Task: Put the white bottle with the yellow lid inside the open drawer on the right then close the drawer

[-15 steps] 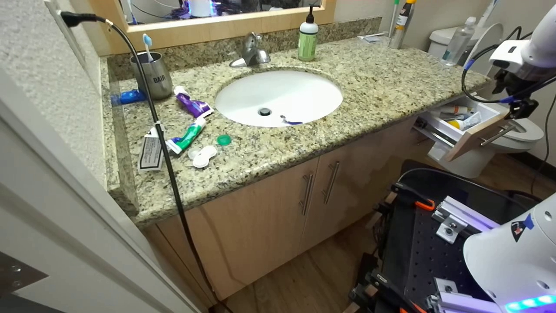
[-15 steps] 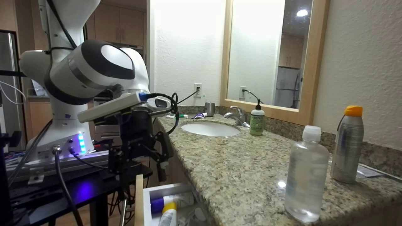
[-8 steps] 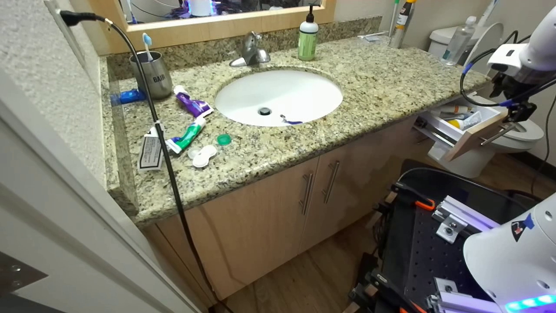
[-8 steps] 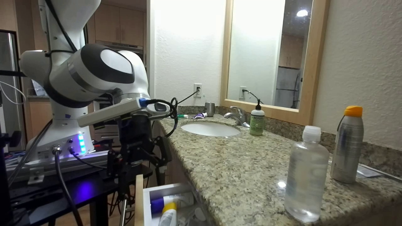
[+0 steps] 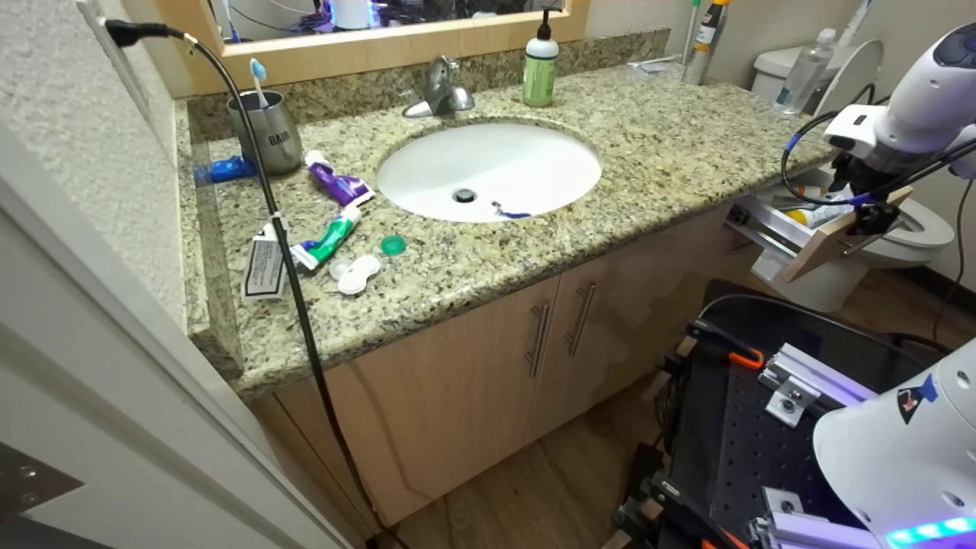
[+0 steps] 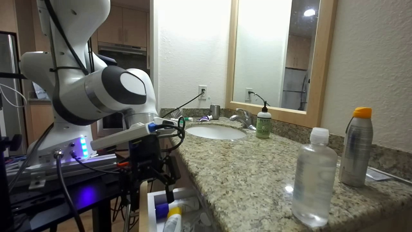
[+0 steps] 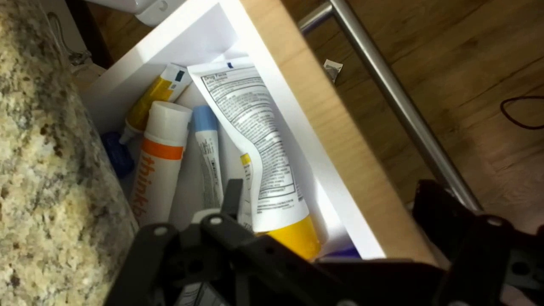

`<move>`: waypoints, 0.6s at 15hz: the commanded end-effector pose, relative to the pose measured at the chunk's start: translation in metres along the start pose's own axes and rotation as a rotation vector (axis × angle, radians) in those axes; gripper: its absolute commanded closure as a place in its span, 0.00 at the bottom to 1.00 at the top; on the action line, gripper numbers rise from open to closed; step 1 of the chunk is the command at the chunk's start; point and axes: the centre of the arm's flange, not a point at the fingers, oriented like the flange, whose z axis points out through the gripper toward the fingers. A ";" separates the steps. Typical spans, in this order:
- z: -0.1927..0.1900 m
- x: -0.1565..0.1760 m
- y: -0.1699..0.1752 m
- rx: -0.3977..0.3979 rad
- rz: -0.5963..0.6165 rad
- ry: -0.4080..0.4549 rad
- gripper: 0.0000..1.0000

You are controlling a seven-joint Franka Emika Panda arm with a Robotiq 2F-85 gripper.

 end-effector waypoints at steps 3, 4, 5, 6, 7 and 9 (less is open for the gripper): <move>0.015 0.007 -0.013 -0.174 0.120 0.160 0.00; 0.014 0.006 -0.013 -0.212 0.138 0.182 0.00; 0.012 0.004 -0.015 -0.254 0.155 0.204 0.00; 0.010 0.003 -0.015 -0.296 0.167 0.232 0.00; 0.007 -0.001 -0.015 -0.321 0.199 0.262 0.00; 0.000 -0.008 -0.011 -0.359 0.245 0.303 0.00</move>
